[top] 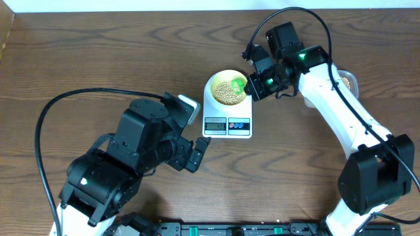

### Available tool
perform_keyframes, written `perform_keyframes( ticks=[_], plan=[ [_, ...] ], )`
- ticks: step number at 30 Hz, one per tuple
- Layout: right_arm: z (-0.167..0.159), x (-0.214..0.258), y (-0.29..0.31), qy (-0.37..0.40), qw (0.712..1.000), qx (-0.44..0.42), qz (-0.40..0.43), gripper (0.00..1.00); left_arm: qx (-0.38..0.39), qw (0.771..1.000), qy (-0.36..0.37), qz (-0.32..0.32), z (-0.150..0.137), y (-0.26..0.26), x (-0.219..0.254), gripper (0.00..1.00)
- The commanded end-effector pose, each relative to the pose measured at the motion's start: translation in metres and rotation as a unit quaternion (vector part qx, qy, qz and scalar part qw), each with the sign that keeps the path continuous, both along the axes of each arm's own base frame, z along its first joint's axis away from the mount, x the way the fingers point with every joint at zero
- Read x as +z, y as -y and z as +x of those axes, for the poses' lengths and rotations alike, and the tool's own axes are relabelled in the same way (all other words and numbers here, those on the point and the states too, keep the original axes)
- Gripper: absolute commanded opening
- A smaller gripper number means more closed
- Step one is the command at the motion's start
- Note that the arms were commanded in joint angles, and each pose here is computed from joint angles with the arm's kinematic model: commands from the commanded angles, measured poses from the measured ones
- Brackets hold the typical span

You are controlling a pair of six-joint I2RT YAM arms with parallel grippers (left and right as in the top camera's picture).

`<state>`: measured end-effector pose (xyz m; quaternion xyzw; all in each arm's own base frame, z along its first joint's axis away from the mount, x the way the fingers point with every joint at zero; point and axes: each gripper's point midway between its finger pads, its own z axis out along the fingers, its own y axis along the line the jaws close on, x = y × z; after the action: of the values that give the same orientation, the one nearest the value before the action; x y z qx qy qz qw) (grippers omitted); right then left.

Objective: Scoop item into bowl and weigh 50g on scale
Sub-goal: 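Tilt the scoop slowly to trickle soybeans into the yellow bowl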

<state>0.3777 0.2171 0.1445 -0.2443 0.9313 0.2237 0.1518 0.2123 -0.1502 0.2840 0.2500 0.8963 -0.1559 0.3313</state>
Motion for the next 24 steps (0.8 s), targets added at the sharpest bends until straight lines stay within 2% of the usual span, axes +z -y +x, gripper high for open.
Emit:
perform_keyframes(
  ticks=[1, 24],
  plan=[
    [0.0031, 0.0091, -0.006, 0.014, 1.0, 0.013, 0.011, 0.01, 0.001, 1.0, 0.008, 0.006, 0.0021, -0.0022, 0.0018, 0.99],
    [0.0076, 0.0116, -0.0083, 0.024, 0.999, 0.013, 0.017, 0.01, 0.001, 1.0, 0.008, 0.006, 0.0021, -0.0022, 0.0018, 0.99]
  ],
)
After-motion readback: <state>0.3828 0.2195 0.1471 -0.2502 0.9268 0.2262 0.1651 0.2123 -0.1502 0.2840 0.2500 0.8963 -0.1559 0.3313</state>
